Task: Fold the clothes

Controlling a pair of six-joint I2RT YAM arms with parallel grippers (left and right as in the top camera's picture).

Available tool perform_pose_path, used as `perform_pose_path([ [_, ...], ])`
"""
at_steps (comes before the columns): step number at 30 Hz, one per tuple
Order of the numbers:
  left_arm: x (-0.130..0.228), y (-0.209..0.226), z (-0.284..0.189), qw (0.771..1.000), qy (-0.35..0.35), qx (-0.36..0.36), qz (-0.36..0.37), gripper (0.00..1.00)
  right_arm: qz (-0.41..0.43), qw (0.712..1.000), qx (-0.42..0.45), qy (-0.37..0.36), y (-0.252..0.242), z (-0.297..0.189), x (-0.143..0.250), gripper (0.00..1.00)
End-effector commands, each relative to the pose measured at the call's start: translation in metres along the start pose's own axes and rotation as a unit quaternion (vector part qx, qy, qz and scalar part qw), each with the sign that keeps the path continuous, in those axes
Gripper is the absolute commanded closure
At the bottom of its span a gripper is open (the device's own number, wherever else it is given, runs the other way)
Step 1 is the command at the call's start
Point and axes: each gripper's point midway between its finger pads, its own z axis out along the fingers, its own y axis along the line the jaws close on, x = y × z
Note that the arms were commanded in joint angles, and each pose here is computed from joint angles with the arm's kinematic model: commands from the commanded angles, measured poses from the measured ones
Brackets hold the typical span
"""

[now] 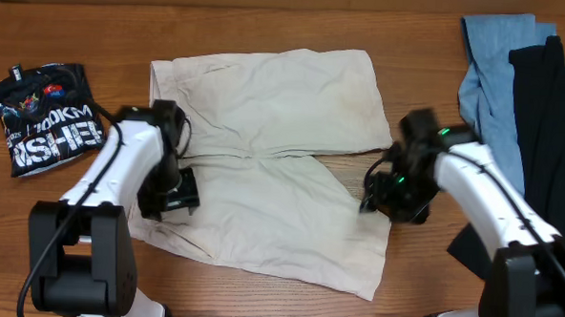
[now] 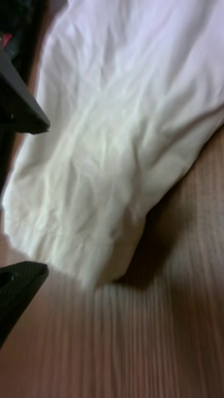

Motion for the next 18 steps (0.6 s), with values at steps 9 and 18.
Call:
perform_pose_path([
  [9, -0.009, -0.012, 0.044, 0.998, -0.036, 0.036, -0.023, 0.38, 0.015, 0.999, -0.012, -0.036, 0.0, 0.047, -0.005, 0.22],
  [18, -0.07, -0.038, 0.039, 0.985, -0.148, 0.091, -0.023, 0.34, -0.025, 0.987, -0.048, -0.15, 0.021, 0.037, -0.062, 0.21],
])
